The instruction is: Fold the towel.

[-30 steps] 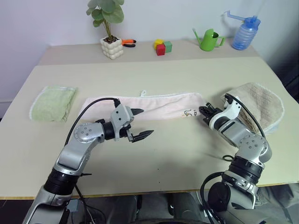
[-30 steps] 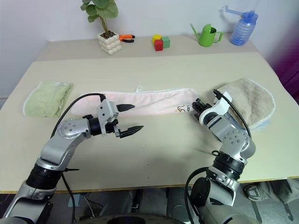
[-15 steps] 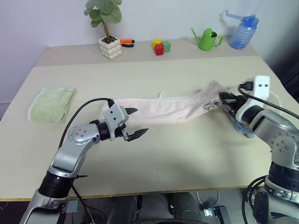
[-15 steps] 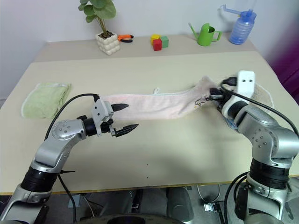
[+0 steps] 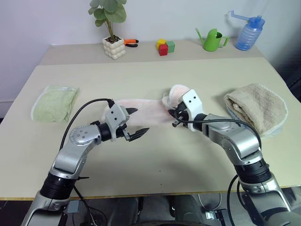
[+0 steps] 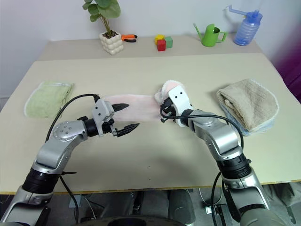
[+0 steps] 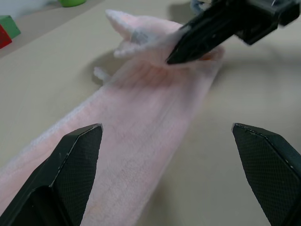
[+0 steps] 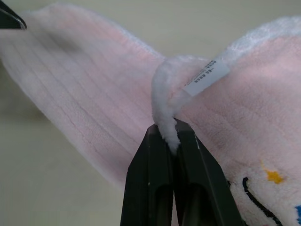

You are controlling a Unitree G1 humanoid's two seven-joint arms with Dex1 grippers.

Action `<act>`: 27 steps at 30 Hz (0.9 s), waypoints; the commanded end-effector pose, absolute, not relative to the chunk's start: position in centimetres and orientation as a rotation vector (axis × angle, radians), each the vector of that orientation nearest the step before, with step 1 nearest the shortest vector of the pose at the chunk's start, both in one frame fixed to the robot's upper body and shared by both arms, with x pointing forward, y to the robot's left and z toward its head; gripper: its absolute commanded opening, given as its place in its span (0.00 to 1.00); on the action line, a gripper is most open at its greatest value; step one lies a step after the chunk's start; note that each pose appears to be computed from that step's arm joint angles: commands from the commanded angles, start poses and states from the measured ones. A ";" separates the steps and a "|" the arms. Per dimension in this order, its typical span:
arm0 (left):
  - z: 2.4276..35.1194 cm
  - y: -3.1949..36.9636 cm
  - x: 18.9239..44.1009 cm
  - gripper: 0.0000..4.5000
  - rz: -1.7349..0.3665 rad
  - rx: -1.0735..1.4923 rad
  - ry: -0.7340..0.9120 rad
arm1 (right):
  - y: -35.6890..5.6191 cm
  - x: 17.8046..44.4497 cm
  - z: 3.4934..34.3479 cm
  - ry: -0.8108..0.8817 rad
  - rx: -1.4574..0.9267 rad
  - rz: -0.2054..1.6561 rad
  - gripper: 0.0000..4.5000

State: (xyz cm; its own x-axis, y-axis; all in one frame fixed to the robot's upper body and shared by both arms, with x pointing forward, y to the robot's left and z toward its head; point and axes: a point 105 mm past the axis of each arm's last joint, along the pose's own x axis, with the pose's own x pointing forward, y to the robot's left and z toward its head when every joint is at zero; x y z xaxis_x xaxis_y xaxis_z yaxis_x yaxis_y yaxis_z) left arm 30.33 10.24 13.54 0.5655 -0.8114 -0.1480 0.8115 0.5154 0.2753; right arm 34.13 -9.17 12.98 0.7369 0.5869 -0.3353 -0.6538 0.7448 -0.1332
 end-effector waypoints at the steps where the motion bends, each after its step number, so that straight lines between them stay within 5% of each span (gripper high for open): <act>1: 14.5 10.5 30.1 1.00 -0.951 0.334 -0.037 | -8.1 33.9 13.8 0.234 -0.261 0.745 0.00; 3: 14.5 10.5 30.0 1.00 -0.948 0.333 -0.036 | -7.7 33.5 13.7 0.239 -0.249 0.779 0.00; 10: 14.5 10.7 30.1 1.00 -0.932 0.330 -0.034 | -7.8 33.3 15.7 0.135 -0.239 0.794 0.73; 14: 14.5 11.2 30.2 1.00 -0.913 0.329 -0.029 | -8.5 31.9 17.7 0.059 -0.215 0.860 0.73; 17: 14.5 12.3 30.5 1.00 -0.871 0.321 -0.022 | -11.4 33.0 19.8 0.012 -0.116 0.755 0.52; 22: 14.5 12.8 30.7 1.00 -0.841 0.302 -0.020 | -13.9 36.5 18.8 0.029 -0.195 0.578 0.01; 27: 14.1 13.7 31.0 1.00 -0.785 0.296 -0.008 | -11.9 38.1 15.8 0.077 -0.209 0.628 0.01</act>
State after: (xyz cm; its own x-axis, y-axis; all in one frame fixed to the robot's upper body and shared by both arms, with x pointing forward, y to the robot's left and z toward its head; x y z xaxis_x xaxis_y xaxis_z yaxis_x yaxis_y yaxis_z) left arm 30.87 13.12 13.30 0.6845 -0.7167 -0.1332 0.7233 0.6449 0.2468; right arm 37.88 -13.05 15.16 0.8239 0.5413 -0.1679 -0.5638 0.8132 -0.1444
